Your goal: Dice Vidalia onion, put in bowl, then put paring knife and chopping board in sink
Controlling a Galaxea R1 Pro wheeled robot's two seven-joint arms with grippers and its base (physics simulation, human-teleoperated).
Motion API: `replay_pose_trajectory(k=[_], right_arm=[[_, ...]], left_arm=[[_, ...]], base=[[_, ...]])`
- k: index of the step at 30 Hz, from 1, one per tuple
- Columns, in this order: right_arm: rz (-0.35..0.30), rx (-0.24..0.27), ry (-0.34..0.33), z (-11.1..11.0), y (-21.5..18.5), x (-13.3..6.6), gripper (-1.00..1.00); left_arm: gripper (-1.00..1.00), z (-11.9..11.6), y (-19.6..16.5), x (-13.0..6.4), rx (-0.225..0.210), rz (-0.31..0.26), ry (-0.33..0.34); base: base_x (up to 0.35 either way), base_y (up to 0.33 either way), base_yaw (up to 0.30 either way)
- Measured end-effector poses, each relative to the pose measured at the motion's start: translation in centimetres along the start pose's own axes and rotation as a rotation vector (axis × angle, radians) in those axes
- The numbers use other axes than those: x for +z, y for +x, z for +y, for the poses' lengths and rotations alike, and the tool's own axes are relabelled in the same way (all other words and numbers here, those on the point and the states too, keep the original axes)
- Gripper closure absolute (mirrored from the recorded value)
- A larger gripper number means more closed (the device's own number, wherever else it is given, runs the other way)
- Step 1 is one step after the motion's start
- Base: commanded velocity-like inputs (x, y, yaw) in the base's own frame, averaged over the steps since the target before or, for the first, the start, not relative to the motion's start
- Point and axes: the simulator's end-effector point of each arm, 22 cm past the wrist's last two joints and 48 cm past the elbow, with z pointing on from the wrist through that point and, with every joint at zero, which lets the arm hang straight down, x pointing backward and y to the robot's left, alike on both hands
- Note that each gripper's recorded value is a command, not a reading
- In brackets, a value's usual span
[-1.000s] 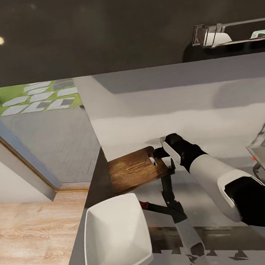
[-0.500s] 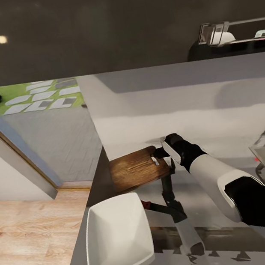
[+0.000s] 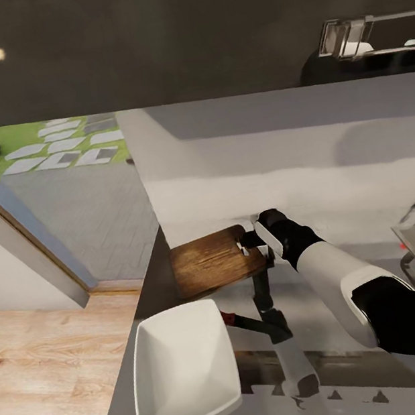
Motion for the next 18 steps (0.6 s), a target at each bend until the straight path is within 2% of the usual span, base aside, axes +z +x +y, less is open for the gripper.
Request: replay_pose_trajectory(k=[9, 10, 18], right_arm=[[0.006, 0.006, -0.006, 0.16, 0.31, 0.40, -1.00], [0.006, 0.007, -0.006, 0.15, 0.31, 0.40, 1.00], [0.008, 0.015, -0.016, 0.37, 0.34, 0.45, 1.00]], left_arm=[[-1.00, 0.05, 0.42, 0.05, 0.001, 0.009, -0.001], [-1.00, 0.06, 0.42, 0.05, 0.001, 0.009, -0.001], [-1.00, 0.06, 0.39, 0.05, 0.001, 0.009, -0.002]], base=[[0.000, 0.000, 0.000], [0.000, 0.000, 0.000], [0.000, 0.000, 0.000]])
